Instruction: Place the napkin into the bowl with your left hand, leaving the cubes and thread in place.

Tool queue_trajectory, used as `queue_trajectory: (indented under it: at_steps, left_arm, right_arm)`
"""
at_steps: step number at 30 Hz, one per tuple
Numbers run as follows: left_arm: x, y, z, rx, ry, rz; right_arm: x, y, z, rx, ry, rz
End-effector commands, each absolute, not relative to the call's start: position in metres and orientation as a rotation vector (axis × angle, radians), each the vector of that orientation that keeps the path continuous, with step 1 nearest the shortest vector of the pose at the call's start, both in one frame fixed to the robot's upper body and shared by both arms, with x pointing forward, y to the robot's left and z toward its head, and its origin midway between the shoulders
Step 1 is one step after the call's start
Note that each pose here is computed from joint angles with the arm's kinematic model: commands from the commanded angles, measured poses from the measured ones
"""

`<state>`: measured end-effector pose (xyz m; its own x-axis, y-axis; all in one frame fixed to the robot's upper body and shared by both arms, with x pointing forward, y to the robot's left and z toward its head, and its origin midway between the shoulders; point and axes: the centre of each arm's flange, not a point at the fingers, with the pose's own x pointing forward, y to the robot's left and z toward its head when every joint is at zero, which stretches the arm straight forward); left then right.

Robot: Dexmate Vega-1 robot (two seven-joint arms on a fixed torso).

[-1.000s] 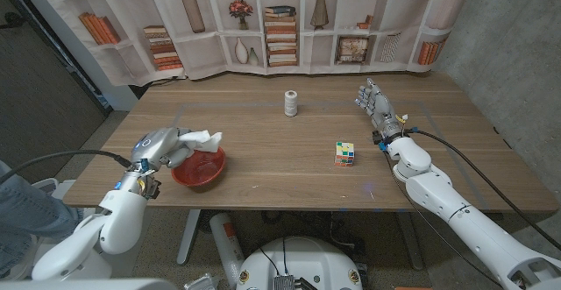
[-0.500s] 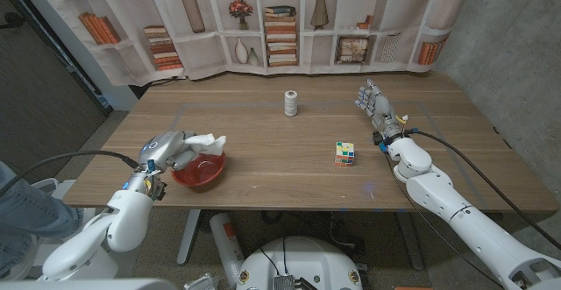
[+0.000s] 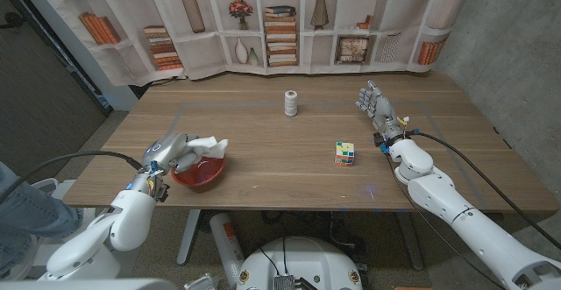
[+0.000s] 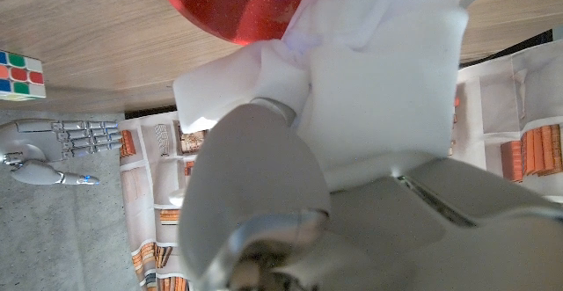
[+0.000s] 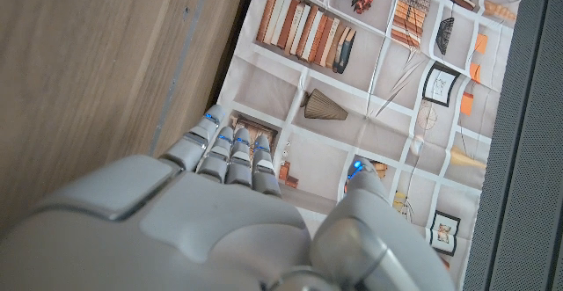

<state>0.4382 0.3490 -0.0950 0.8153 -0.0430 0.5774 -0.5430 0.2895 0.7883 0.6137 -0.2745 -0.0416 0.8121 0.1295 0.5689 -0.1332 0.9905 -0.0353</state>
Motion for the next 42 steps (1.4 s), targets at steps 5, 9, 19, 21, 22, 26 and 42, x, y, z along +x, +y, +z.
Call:
queue_trajectory:
  at_steps: [5,9,19,21,22,26,42]
  left_arm:
    - [0.445,0.350,-0.109,1.199,-0.514,0.325]
    - [0.449,0.350,-0.113,1.192,-0.504,0.314]
    - [0.458,0.349,-0.118,1.169,-0.495,0.294]
    - [0.459,0.349,-0.118,1.166,-0.494,0.291]
    - [0.460,0.348,-0.118,1.164,-0.493,0.291]
    - [0.462,0.347,-0.120,1.158,-0.488,0.284]
    - [0.474,0.342,-0.131,1.116,-0.468,0.246]
  right_arm:
    - [0.611,-0.279,-0.046,0.012,-0.602,0.132]
    - [0.611,-0.279,-0.046,0.005,-0.601,0.134]
    - [0.612,-0.278,-0.048,0.005,-0.589,0.131]
    - [0.612,-0.279,-0.049,0.015,-0.585,0.127]
    - [0.613,-0.280,-0.049,0.011,-0.586,0.128]
    - [0.613,-0.280,-0.050,0.008,-0.585,0.129]
    - [0.614,-0.285,-0.055,0.012,-0.571,0.127]
